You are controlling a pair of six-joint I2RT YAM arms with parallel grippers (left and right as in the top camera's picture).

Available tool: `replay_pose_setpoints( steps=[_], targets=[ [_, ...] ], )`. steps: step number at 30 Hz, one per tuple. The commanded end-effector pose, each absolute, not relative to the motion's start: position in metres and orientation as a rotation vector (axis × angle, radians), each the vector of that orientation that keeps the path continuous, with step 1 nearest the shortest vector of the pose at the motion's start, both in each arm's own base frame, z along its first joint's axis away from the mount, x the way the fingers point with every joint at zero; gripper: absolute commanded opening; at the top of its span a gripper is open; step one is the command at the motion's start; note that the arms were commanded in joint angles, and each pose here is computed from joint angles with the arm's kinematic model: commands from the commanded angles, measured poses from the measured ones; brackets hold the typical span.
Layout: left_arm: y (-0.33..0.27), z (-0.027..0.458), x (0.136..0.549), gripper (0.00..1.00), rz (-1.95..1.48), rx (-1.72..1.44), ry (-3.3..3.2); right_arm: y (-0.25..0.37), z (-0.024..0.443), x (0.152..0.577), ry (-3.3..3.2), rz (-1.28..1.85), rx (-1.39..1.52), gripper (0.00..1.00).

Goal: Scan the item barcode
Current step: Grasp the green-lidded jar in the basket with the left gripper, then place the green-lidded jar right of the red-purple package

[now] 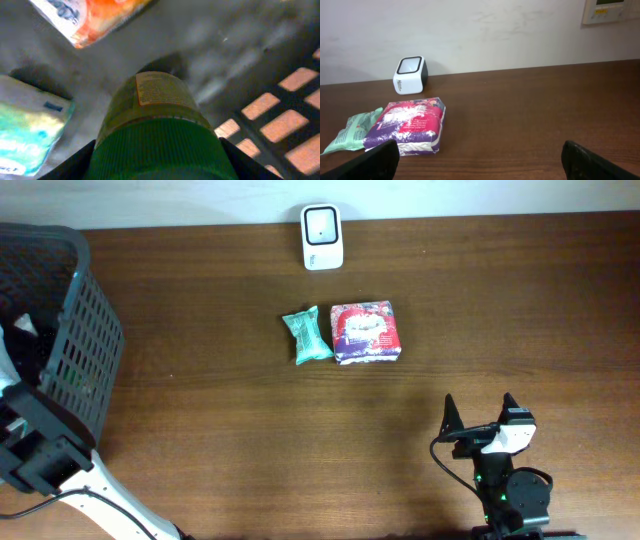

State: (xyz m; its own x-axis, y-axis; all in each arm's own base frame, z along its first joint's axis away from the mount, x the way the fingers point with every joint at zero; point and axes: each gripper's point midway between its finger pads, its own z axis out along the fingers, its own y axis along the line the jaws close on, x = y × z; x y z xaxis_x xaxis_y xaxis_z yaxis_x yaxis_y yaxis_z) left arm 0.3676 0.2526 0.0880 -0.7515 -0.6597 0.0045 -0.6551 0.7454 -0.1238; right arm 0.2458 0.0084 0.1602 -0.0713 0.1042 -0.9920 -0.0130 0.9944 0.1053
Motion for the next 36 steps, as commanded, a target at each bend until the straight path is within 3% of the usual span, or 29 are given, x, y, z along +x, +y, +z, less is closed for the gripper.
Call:
replay_pose_setpoints(
  steps=[1, 2, 6, 9, 12, 14, 19, 20, 24, 31, 36],
  targets=[
    [0.263, 0.134, 0.382, 0.64, -0.149, -1.048, 2.812, 0.007, 0.156, 0.246, 1.645, 0.092, 0.078, 0.99],
    [0.266, 0.151, 0.384, 0.64, -0.132, -1.035, 2.783, 0.007, 0.156, 0.246, 1.645, 0.092, 0.078, 0.99],
    [0.267, 0.296, 0.392, 0.61, -0.018, -0.913, 2.435, 0.007, 0.156, 0.246, 1.645, 0.092, 0.078, 0.98],
    [0.24, 0.407, 0.368, 0.61, 0.027, -0.801, 2.135, 0.007, 0.156, 0.246, 1.645, 0.092, 0.078, 0.99],
    [0.176, 0.478, 0.353, 0.59, -0.156, -0.583, 1.981, 0.007, 0.156, 0.246, 1.645, 0.092, 0.078, 0.99],
    [0.132, 0.489, 0.361, 0.59, -0.289, -0.444, 1.98, 0.007, 0.156, 0.246, 1.645, 0.092, 0.078, 0.99],
    [-0.042, 0.48, 0.417, 0.59, -0.583, -0.015, 2.06, 0.007, 0.156, 0.246, 1.645, 0.092, 0.078, 0.99],
    [-0.098, 0.466, 0.434, 0.6, -0.607, 0.099, 2.089, 0.007, 0.156, 0.246, 1.645, 0.092, 0.078, 0.99],
    [-0.227, 0.386, 0.477, 0.6, -0.552, 0.296, 2.206, 0.007, 0.156, 0.246, 1.645, 0.092, 0.078, 0.99],
    [-0.378, 0.243, 0.486, 0.64, -0.634, 0.558, 2.346, 0.007, 0.156, 0.246, 1.645, 0.092, 0.078, 0.99],
    [-0.412, 0.147, 0.475, 0.66, -0.603, 0.643, 2.499, 0.007, 0.156, 0.246, 1.645, 0.092, 0.078, 0.99]
  ],
)
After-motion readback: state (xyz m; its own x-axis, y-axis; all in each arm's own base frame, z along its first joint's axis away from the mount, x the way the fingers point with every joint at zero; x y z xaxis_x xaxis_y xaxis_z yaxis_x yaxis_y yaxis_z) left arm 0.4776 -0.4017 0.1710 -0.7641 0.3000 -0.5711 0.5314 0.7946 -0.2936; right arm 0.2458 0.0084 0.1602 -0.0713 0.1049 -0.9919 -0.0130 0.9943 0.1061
